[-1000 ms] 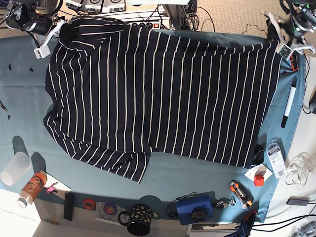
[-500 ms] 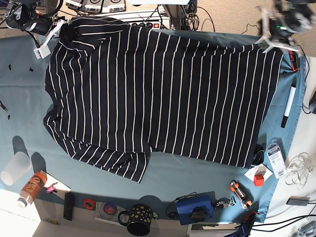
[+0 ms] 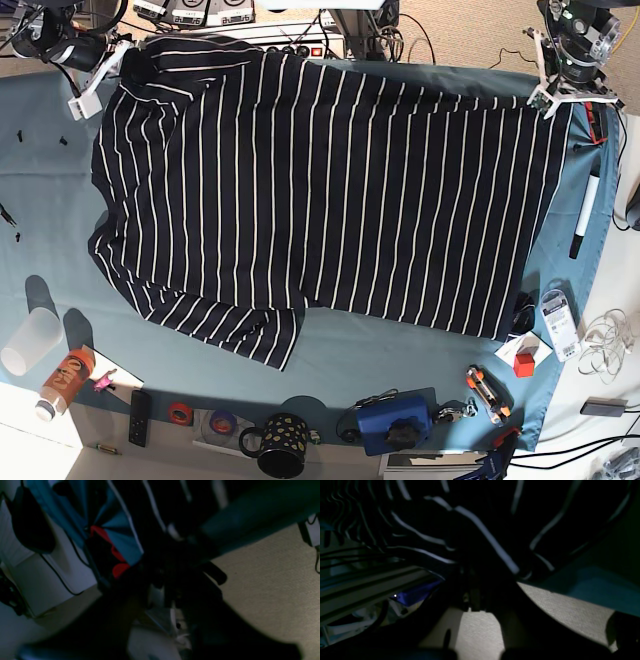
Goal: Layout the t-shirt on the table in an organized manner, then fold the t-shirt properly
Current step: 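Regrasp the shirt edge with the left gripper near its corner, then fold the shirt edge with both grippers toward the shirt's middle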
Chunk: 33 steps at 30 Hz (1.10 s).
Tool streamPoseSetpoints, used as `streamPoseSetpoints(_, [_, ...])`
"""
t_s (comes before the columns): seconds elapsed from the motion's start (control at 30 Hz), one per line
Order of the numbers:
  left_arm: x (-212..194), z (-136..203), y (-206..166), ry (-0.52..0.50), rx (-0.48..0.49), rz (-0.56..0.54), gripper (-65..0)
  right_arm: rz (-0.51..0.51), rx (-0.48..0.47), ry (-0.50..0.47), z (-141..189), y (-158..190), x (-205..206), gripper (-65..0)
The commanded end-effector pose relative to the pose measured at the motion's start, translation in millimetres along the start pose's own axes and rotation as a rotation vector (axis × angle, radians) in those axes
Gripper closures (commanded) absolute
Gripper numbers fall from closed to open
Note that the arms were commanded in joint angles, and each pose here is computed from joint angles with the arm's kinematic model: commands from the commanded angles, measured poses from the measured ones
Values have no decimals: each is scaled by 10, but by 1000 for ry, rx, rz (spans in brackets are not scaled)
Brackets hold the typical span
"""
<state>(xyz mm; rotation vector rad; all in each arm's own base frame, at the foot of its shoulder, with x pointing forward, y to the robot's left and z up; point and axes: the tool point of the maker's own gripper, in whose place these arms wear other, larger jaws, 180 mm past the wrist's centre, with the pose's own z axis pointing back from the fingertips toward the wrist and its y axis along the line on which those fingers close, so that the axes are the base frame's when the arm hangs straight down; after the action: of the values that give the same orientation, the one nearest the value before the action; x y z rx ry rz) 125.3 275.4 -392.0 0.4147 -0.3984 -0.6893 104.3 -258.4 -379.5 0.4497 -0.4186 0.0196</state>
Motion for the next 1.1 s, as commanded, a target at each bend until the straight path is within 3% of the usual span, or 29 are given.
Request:
streamPoseSetpoints(0.0, [22, 28, 64, -11, 19, -2, 0, 17, 4, -28, 60, 3, 88, 0])
streamPoseSetpoints(0.23, [38, 28, 30, -20, -1, 20, 0, 16, 7, -31, 60, 9, 93, 0])
streamPoseSetpoints(0.4, [89, 39, 39, -43, 2, 19, -179, 16, 7, -31, 60, 9, 93, 0])
streamPoseSetpoints(0.5, [149, 51, 39, -72, 0, 17, -207, 16, 7, -31, 60, 9, 93, 0])
streamPoseSetpoints(0.73, [339, 88, 30, -166, -9, 6, -193, 16, 7, -31, 60, 10, 93, 0])
streamPoseSetpoints(0.87, [350, 90, 29, -172, -9, 6, 0, 16, 7, -31, 60, 10, 93, 0])
streamPoseSetpoints(1.07, [251, 77, 73, -117, 14, 27, 0, 11, 26, -52, 72, 40, 132, 0])
